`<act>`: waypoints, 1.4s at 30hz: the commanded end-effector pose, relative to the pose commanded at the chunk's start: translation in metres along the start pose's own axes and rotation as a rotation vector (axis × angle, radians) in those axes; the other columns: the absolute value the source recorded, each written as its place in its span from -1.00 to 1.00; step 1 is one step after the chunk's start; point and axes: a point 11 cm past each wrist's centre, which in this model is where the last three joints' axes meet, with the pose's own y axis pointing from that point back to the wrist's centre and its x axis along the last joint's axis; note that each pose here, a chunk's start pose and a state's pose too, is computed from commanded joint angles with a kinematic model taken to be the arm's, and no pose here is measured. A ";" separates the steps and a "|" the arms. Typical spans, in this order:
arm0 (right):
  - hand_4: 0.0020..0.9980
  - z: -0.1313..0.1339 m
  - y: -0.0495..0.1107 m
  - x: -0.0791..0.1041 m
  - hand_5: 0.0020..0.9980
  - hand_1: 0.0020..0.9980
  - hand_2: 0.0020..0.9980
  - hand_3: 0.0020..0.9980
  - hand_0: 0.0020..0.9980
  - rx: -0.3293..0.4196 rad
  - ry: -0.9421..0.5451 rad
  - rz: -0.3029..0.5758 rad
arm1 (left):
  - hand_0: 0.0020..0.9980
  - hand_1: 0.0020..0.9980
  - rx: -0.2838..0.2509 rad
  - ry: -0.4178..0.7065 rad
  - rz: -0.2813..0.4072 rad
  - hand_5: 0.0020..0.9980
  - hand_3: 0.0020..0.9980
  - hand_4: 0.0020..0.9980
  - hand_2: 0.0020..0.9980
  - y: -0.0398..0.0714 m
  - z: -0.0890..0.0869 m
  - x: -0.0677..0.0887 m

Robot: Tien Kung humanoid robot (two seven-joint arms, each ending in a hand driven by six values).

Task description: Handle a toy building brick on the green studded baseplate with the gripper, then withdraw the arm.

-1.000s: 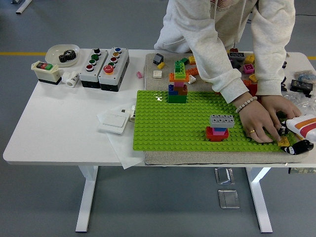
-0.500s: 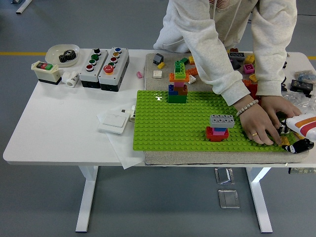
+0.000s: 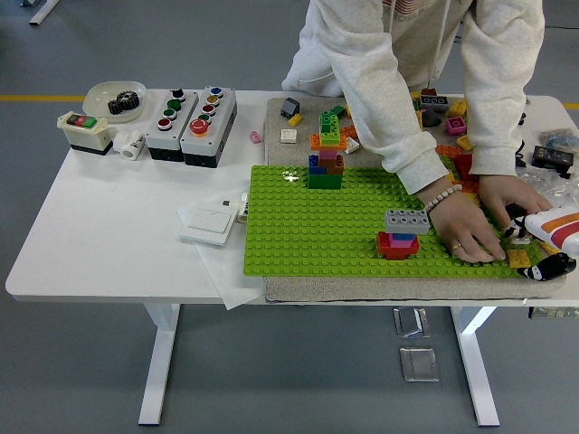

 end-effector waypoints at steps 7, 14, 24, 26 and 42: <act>0.81 -0.001 0.001 0.004 -0.44 0.31 0.48 0.64 0.29 0.004 0.000 0.007 | 0.55 0.46 -0.001 0.002 0.001 0.23 0.12 0.18 0.30 0.000 0.001 0.000; 0.82 0.000 0.002 0.005 -0.45 0.32 0.49 0.66 0.30 0.002 -0.003 0.009 | 0.55 0.46 -0.002 0.002 0.001 0.23 0.12 0.18 0.30 0.000 0.001 0.001; 0.84 0.002 0.002 0.005 -0.42 0.33 0.51 0.67 0.31 -0.004 -0.003 0.004 | 0.55 0.45 0.000 0.000 0.000 0.23 0.12 0.18 0.30 0.000 0.000 0.001; 0.84 0.002 0.003 0.005 -0.42 0.33 0.51 0.67 0.31 -0.006 -0.002 0.002 | 0.55 0.45 0.000 0.000 0.000 0.23 0.12 0.18 0.30 0.000 0.000 0.001; 0.90 0.003 0.003 0.003 -0.40 0.34 0.52 0.69 0.33 -0.008 -0.003 -0.002 | 0.55 0.45 0.004 -0.002 0.001 0.23 0.12 0.18 0.30 0.000 -0.001 0.001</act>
